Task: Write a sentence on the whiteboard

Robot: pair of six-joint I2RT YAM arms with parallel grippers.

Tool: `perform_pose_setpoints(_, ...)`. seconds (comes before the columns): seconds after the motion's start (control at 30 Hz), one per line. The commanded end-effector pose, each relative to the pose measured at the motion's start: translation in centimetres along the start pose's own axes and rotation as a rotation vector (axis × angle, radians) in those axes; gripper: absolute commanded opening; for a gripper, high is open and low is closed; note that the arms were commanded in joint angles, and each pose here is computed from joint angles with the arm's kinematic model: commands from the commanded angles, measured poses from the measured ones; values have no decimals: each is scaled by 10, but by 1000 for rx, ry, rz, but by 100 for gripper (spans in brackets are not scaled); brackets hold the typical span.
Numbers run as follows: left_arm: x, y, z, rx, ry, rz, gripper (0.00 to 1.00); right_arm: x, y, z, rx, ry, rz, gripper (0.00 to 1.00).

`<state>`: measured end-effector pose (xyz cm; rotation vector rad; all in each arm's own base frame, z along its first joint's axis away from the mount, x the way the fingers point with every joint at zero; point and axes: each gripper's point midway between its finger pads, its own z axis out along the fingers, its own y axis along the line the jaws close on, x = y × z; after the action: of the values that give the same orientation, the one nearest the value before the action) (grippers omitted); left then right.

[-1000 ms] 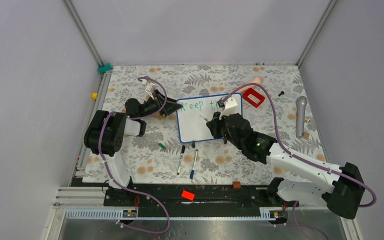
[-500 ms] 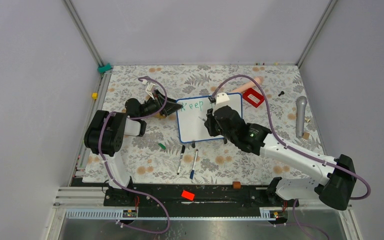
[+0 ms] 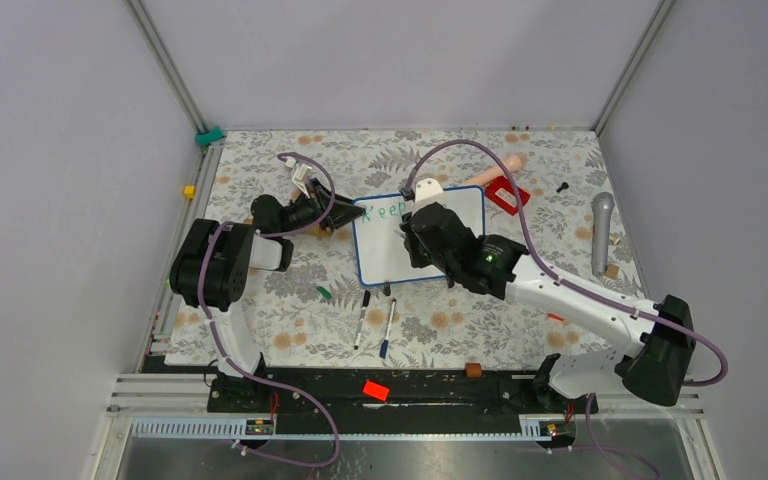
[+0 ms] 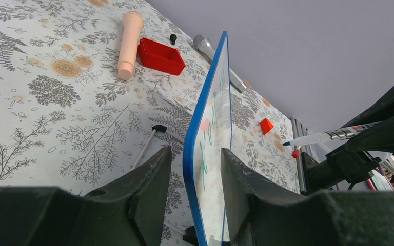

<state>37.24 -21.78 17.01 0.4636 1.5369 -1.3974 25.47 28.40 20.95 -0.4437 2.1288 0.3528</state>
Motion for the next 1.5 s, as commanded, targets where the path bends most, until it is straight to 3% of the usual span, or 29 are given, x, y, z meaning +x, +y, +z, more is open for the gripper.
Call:
perform_pose_setpoints(0.0, -13, -9, 5, 53, -18, 81, 41, -20, 11, 1, -4, -13, -20, 0)
perform_pose_setpoints(0.37, -12, -7, 7, 60, -10, 72, 29, -19, 31, 26, 27, 56, -65, 0)
perform_pose_setpoints(0.57, -12, -6, 7, 60, -11, 68, 17, -17, 27, 30, 58, 62, -77, 0)
perform_pose_setpoints(0.8, -12, -7, 7, 62, -10, 72, 15, -14, 23, 34, 89, 76, -89, 0)
perform_pose_setpoints(0.83, -13, -7, 7, 61, -12, 73, 7, -14, 23, 34, 89, 79, -88, 0)
perform_pose_setpoints(0.9, -13, -7, 6, 56, -15, 75, 0, -12, 25, 35, 87, 91, -86, 0)
perform_pose_setpoints(1.47, -12, -7, 6, 54, -16, 78, 0, 3, 29, 39, 70, 123, -50, 0)
